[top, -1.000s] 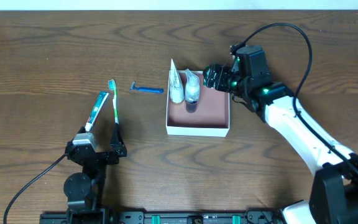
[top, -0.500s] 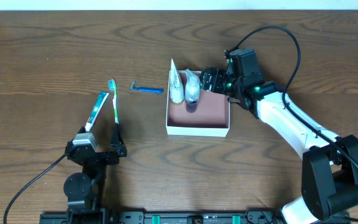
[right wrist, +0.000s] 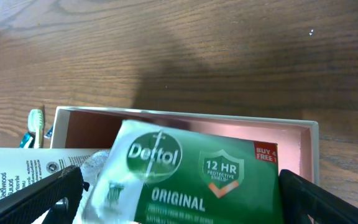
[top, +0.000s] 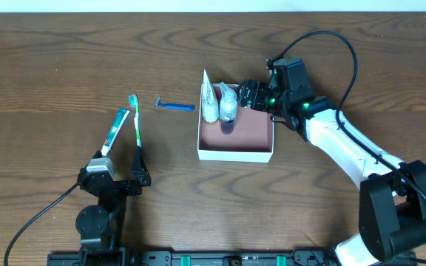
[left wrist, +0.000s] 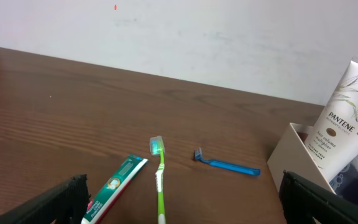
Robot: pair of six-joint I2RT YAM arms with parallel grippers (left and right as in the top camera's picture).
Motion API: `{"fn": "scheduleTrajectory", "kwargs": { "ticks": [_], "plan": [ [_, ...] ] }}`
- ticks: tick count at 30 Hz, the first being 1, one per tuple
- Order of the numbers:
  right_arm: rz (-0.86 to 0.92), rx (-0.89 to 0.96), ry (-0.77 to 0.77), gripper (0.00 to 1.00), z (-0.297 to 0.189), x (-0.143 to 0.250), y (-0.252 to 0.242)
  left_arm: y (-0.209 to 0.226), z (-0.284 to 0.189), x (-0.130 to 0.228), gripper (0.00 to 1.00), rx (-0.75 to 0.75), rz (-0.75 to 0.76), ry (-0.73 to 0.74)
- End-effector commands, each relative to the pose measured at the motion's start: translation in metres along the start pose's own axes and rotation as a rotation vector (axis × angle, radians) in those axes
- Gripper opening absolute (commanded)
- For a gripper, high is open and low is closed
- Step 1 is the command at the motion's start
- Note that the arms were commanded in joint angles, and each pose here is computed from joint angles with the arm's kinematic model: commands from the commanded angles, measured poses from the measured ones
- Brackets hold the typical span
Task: Pack container
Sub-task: 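Carry the soap bar into the box and lay it down, then open the right gripper and withdraw it up and away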
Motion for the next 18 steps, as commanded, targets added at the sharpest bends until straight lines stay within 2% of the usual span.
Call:
{"fn": "scheduleTrajectory", "kwargs": {
  "ticks": [1, 18],
  "plan": [
    [-0.021, 0.004, -0.017, 0.99, 0.0, -0.005, 0.002, 0.006, 0.002, 0.013, 0.98, -0.019, -0.001, 0.036],
    [-0.117, -0.029, -0.136, 0.99, -0.034, -0.055, 0.016, 0.006, 0.002, 0.013, 0.98, -0.019, -0.001, 0.036]
  ]
}}
Point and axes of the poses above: each gripper's point midway between its finger pads, its own z axis out along the fingers, its own y axis along the line the jaws close on, x = y × z, the point moved 6 cm from there along -z, back along the fingers, and after that the axes turned 7 degrees about -z, right-handed, at the moved point
